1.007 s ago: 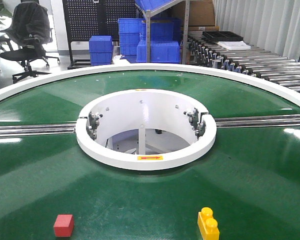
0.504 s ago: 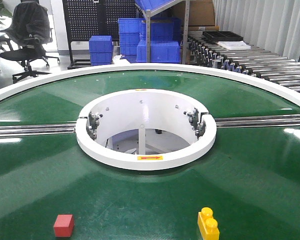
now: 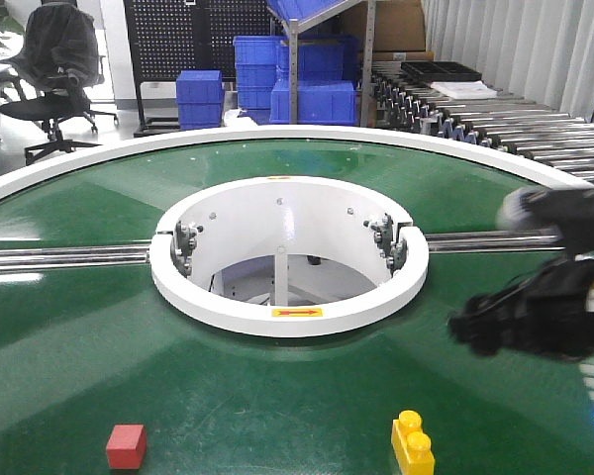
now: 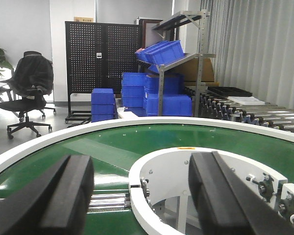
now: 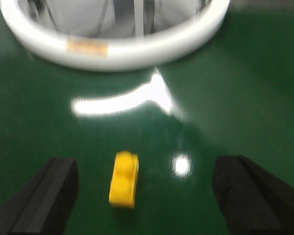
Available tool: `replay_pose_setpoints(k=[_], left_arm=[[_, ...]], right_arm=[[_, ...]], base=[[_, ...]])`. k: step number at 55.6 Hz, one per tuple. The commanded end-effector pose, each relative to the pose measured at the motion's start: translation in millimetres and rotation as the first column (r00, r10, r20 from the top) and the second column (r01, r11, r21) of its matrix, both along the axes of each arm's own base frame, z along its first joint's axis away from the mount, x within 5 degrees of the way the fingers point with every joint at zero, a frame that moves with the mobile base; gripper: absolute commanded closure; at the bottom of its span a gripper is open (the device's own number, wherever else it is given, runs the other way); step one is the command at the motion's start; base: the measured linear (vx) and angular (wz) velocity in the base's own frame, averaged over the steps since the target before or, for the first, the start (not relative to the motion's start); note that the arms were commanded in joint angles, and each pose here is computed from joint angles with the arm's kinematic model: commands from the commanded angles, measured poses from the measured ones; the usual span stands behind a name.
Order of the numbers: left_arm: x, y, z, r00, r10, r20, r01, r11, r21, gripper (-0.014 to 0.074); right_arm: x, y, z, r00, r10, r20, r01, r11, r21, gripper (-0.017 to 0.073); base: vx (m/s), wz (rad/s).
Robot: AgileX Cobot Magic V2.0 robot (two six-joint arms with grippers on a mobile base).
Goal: Pick red and yellow blocks into blue bin
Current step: 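Reach the right gripper down and grasp the yellow toy brick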
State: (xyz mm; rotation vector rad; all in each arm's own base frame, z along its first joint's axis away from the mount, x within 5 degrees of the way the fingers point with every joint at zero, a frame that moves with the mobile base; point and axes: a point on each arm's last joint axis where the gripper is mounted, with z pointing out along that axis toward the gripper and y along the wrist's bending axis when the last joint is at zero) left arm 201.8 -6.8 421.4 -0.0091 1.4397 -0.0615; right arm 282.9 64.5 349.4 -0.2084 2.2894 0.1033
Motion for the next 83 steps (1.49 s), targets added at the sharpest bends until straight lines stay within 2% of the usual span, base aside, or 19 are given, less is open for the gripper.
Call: replay_pose_setpoints(k=[1,5,11,22,33,47,56,62,65,68,74,83], left_arm=[[-5.7,-0.5,19.3,0.995,-0.001,0.102,0.001,1.000,-0.002,0.0050],[-5.3,-0.6,17.4,0.997,-0.002,0.081,0.002,1.000,-0.001,0.0050],[-4.8,-0.7,14.7,0.998,-0.003,0.060,0.003,1.000,0.002,0.0050],[-3.2,-0.8,13.1,0.999,-0.003,0.051,0.003,1.000,0.004,0.0050],[-3.1,-0.7,12.4,0.999,-0.003,0.043,0.003,1.000,0.004,0.0050],[-2.6,-0.8,9.8,1.000,-0.004,0.025,0.004,1.000,0.005,0.0050],[-2.5,-0.9,8.6,1.000,-0.005,0.013,0.005,1.000,0.006,0.0050],[-2.3,-1.0,7.2,1.000,-0.006,-0.002,0.006,1.000,0.006,0.0050],[-2.2,-1.0,6.5,1.000,-0.006,-0.010,0.006,1.000,0.007,0.0050],[-2.1,-1.1,6.0,1.000,-0.007,-0.017,0.007,1.000,0.007,0.0050],[-2.0,-1.1,4.9,1.000,-0.007,-0.028,0.008,1.000,0.007,0.0050],[-1.7,-1.5,-0.4,0.996,-0.011,-0.090,0.012,1.000,0.010,0.0050]], right_arm=[[19.5,6.4,-1.3,0.997,0.011,-0.075,-0.011,1.000,-0.008,-0.0027],[37.1,11.4,-18.7,0.986,0.024,-0.162,-0.029,0.999,-0.029,-0.0027],[53.9,23.6,-37.1,0.974,0.047,-0.220,-0.050,0.999,-0.005,-0.0027],[72.6,41.3,-71.9,0.954,0.062,-0.293,-0.080,0.996,-0.051,-0.0027],[87.8,45.9,-102.7,0.942,0.049,-0.331,-0.070,0.996,-0.053,-0.0027],[104.9,51.7,-133.0,0.947,0.039,-0.318,-0.051,0.998,-0.032,-0.0022],[109.5,54.1,-152.9,0.933,0.032,-0.358,-0.044,0.999,-0.024,0.0013],[111.3,54.6,-163.6,0.924,0.030,-0.381,-0.045,0.999,-0.031,0.0083],[111.7,54.8,-164.0,0.925,0.030,-0.378,-0.045,0.999,-0.030,0.0167],[111.7,54.8,-161.7,0.929,0.031,-0.369,-0.044,0.999,-0.028,0.0282],[110.3,54.2,-150.6,0.939,0.036,-0.341,-0.046,0.999,-0.024,0.0577],[100.6,48.3,-108.1,0.970,0.053,-0.239,-0.067,0.996,-0.052,0.0573]], base=[[0.00,0.00],[0.00,0.00],[0.00,0.00],[0.00,0.00],[0.00,0.00],[0.00,0.00],[0.00,0.00],[0.00,0.00],[0.00,0.00],[0.00,0.00],[0.00,0.00],[0.00,0.00]])
